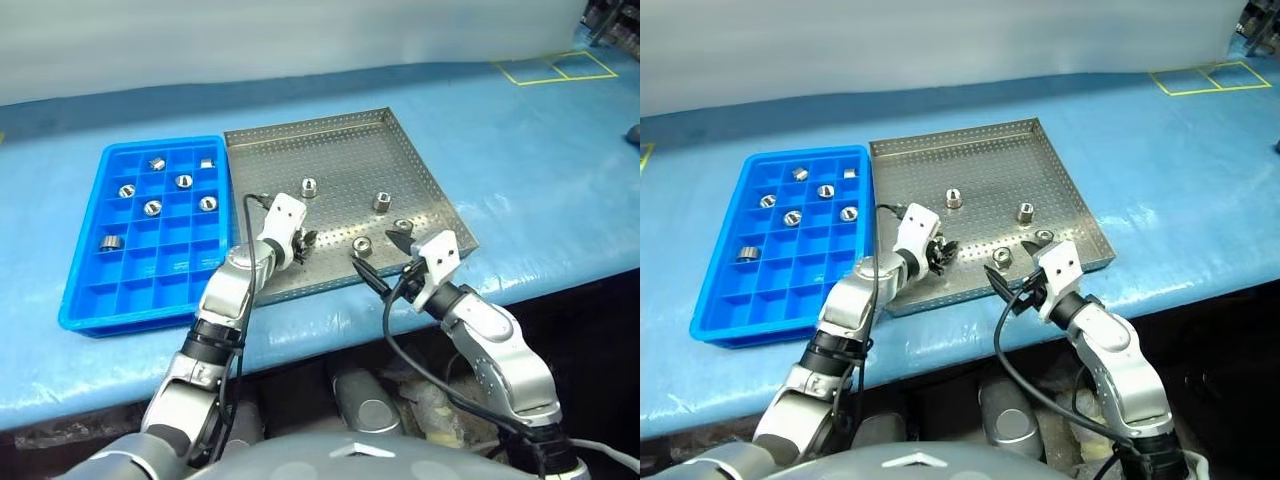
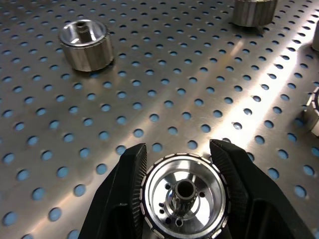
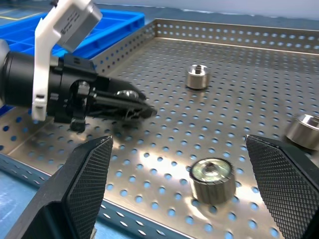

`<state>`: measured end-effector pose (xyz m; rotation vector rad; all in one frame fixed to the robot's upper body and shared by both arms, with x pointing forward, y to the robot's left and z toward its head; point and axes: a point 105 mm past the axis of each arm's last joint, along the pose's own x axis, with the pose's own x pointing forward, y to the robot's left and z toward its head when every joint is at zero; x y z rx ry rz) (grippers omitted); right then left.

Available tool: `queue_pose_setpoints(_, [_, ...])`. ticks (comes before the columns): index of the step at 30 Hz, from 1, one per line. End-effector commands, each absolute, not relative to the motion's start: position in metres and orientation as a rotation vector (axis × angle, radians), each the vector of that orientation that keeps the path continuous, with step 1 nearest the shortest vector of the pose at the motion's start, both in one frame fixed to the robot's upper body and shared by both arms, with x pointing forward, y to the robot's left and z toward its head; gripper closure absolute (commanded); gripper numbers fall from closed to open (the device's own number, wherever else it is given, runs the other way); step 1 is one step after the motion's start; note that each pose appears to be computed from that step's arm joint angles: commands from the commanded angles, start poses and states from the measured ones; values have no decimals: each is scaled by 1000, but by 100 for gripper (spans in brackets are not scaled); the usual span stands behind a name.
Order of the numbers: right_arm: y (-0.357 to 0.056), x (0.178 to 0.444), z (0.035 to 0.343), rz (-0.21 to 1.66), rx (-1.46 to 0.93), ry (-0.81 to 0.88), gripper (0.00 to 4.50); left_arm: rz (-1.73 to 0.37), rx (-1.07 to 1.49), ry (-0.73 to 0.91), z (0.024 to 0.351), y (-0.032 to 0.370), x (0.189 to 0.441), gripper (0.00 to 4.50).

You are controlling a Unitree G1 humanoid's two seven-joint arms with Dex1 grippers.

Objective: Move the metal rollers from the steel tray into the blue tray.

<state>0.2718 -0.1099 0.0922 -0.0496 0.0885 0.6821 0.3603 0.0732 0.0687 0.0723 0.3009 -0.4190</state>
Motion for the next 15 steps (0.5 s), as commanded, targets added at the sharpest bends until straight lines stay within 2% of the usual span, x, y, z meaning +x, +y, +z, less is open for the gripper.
queue_pose_setpoints(1, [-98,275,99,753,-47,64,0,-200,-1,69,118,102,368,276])
queue_pose_setpoints(4, [-87,281,100,815,-50,65,0,-9,-70,4,124,131,361,276])
queue_pose_setpoints(9, [-67,284,101,943,-57,74,0,251,-129,34,104,170,339,276])
queue_pose_setpoints(15, [-47,283,99,1047,-52,86,0,379,-138,58,91,186,317,276])
